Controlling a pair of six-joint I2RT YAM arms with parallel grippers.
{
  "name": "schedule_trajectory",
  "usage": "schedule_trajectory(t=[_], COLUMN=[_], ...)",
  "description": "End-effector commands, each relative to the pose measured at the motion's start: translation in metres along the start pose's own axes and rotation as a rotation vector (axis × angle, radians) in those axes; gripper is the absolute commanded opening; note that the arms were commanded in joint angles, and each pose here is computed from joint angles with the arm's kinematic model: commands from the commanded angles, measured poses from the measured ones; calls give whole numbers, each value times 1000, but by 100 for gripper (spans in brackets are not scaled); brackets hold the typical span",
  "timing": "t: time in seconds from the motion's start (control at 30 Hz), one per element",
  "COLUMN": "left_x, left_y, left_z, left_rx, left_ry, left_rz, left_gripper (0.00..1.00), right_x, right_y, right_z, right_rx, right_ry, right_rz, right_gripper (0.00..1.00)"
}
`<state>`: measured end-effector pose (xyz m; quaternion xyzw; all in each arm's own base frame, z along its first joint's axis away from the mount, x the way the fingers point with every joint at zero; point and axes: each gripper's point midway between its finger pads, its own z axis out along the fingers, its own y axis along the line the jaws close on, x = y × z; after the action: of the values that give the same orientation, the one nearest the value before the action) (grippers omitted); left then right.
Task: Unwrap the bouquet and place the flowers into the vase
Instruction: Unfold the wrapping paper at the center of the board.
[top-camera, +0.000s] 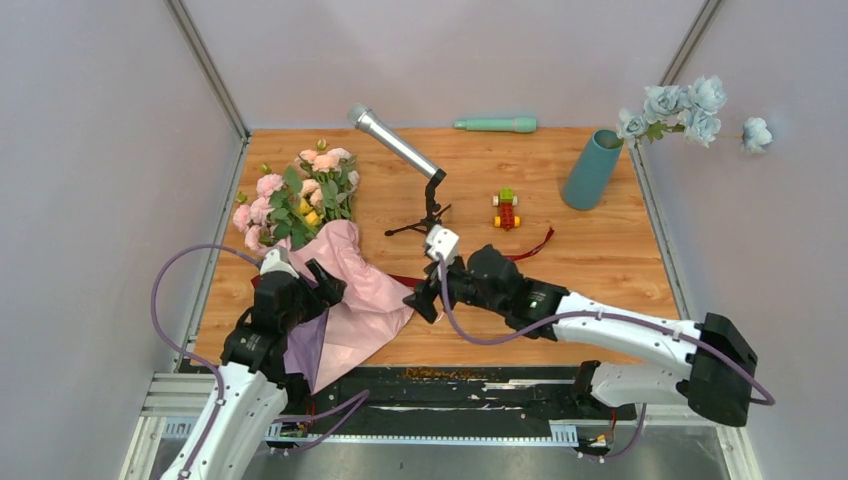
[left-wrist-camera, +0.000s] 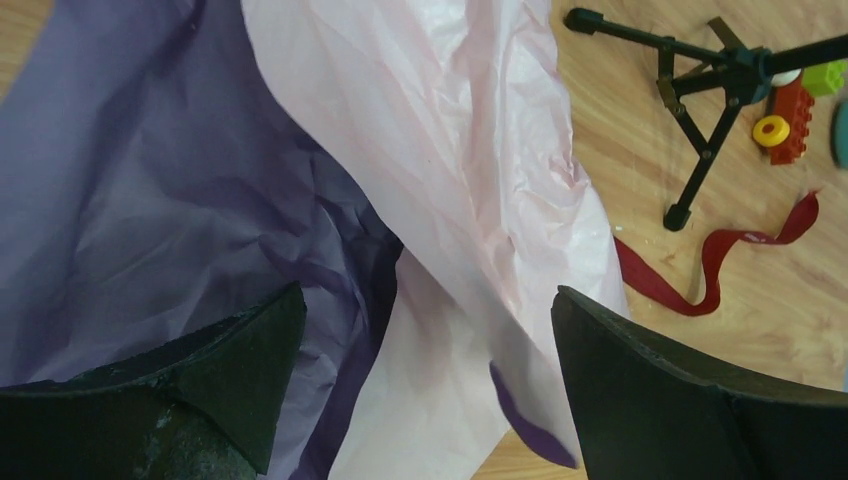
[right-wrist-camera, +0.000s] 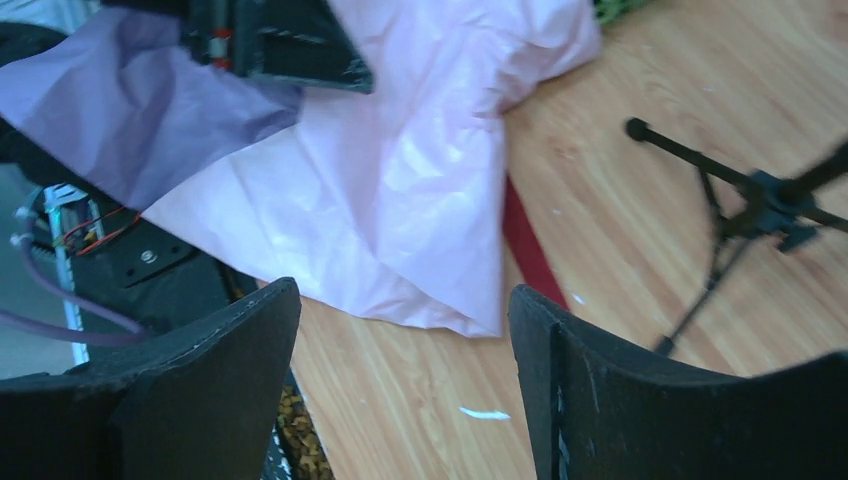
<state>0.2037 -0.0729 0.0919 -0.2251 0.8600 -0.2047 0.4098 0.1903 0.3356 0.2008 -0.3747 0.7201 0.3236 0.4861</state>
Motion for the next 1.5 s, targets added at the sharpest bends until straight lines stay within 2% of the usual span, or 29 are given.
schedule_trajectory(t=[0.0, 0.27, 0.5, 0.57, 0.63, 0.7, 0.83, 0.87, 0.9, 1.17, 1.4, 1.47], left_x=[-28, -27, -35, -33, -30, -26, -23, -25, -25, -42, -58, -61], left_y=[6, 22, 28, 34, 37, 37, 36, 35, 35, 22, -13, -19], left_z=[-2, 0, -12, -14, -12, -9, -4, -5, -6, -21, -30, -31], left_rx=[-54, -87, -116, -136, -139, -131, -120, -118, -117, -80, 70, 94], left_ry=[-135, -196, -246, -248, -245, -235, -225, -230, -232, -274, -299, -305], left_rz=[-50, -138, -119, -112, -117, -126, -135, -132, -129, -74, 48, 62], left_gripper=[100, 100, 100, 100, 100, 100, 100, 100, 100, 100, 100, 100], right_x=[-18, 4, 12, 16, 16, 17, 11, 7, 4, -13, -7, 3], right_y=[44, 84, 82, 81, 82, 78, 62, 58, 53, -23, -82, -95], right_z=[26, 90, 127, 136, 142, 145, 142, 139, 136, 106, 81, 75], right_rx=[-108, -114, -30, -16, -11, 11, 107, 132, 157, 406, 513, 542], right_ry=[-101, -26, 10, 26, 34, 44, 59, 54, 49, 33, 24, 55], right_rz=[-70, -123, -192, -198, -202, -201, -181, -173, -164, 34, 186, 203], right_gripper=[77, 76, 75, 70, 61, 46, 8, 2, 0, 0, 0, 0])
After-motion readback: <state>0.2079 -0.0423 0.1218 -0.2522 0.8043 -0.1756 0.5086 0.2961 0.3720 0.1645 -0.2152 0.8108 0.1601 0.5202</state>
